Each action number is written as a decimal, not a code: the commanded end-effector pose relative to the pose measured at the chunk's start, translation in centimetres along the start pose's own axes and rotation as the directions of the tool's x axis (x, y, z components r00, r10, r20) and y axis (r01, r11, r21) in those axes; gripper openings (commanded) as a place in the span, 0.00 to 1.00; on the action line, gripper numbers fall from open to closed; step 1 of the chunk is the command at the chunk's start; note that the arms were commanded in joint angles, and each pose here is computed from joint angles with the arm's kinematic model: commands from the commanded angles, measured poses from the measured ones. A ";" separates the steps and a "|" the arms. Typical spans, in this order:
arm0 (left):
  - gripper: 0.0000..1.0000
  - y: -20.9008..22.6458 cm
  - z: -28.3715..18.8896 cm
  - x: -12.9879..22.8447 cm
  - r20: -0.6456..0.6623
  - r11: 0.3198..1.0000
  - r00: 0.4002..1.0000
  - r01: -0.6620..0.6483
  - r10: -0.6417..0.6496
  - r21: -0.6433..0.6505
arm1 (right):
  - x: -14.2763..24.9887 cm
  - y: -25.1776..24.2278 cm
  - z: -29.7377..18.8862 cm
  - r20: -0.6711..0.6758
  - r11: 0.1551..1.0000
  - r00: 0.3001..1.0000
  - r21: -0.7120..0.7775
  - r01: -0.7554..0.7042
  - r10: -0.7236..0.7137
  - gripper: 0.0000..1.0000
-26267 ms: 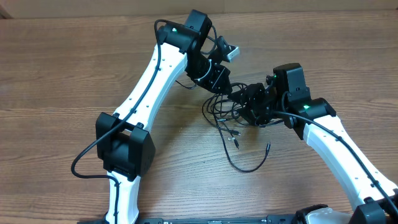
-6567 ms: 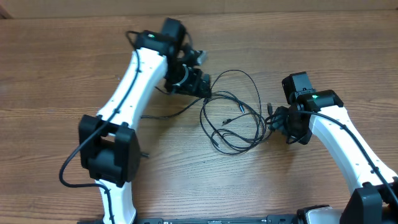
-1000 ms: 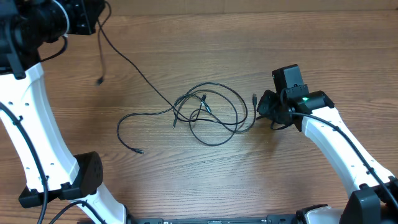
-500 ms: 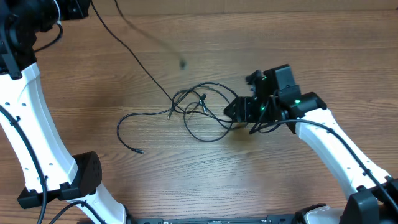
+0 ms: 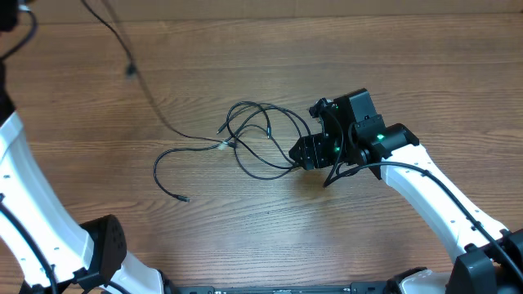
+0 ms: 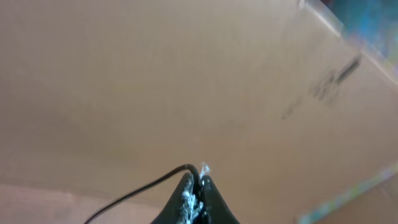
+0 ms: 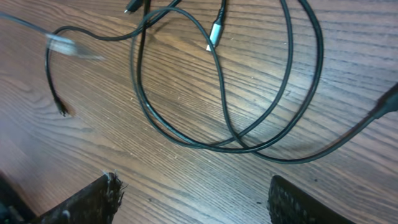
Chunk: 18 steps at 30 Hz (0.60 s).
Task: Untangle cables
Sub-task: 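Pull one cable with the left gripper far leftward out of the pile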
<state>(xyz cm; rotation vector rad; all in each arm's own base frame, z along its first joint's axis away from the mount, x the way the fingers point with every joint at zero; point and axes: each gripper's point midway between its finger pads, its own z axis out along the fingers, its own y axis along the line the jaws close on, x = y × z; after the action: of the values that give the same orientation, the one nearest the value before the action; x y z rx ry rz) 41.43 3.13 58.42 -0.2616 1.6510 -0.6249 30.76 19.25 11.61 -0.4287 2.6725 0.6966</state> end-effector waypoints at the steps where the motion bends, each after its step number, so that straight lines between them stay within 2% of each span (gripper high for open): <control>1: 0.04 -1.1 -2.8 -3.2 0.114 0.996 0.989 0.091 -0.093 0.026 | 0.1 -0.7 0.4 -0.003 0.999 1.000 0.035 0.014 -0.014 0.74; 5: 0.04 2.1 -3.3 -4.3 0.172 0.990 0.981 0.105 -0.088 -0.093 | 0.2 -0.7 0.4 -0.006 0.999 1.000 0.037 0.012 -0.012 0.74; 8: 0.04 5.9 -3.2 -3.5 0.166 0.962 0.985 0.095 -0.053 -0.257 | 0.2 -0.7 0.4 -0.006 0.999 1.000 0.037 0.012 -0.012 0.74; 10: 0.04 9.0 -3.2 -2.5 0.151 0.914 0.988 0.098 -0.042 -0.393 | 0.2 -0.7 0.4 -0.006 0.999 1.000 0.037 0.012 -0.012 0.74; 14: 0.04 14.9 -4.0 -1.1 0.108 0.774 0.994 0.067 0.003 -0.630 | 0.2 -0.7 0.4 -0.006 0.999 1.000 0.037 0.012 -0.012 0.73; 18: 0.04 20.2 -5.3 0.6 0.035 0.579 0.999 0.011 0.029 -0.815 | 0.3 -0.7 0.4 -0.009 0.999 1.000 0.037 0.010 -0.010 0.73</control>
<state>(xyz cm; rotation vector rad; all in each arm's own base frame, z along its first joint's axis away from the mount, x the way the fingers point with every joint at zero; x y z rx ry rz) 40.73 16.15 49.72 -0.8282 1.7812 -0.1000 30.98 18.87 11.45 -0.4282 2.6726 0.6583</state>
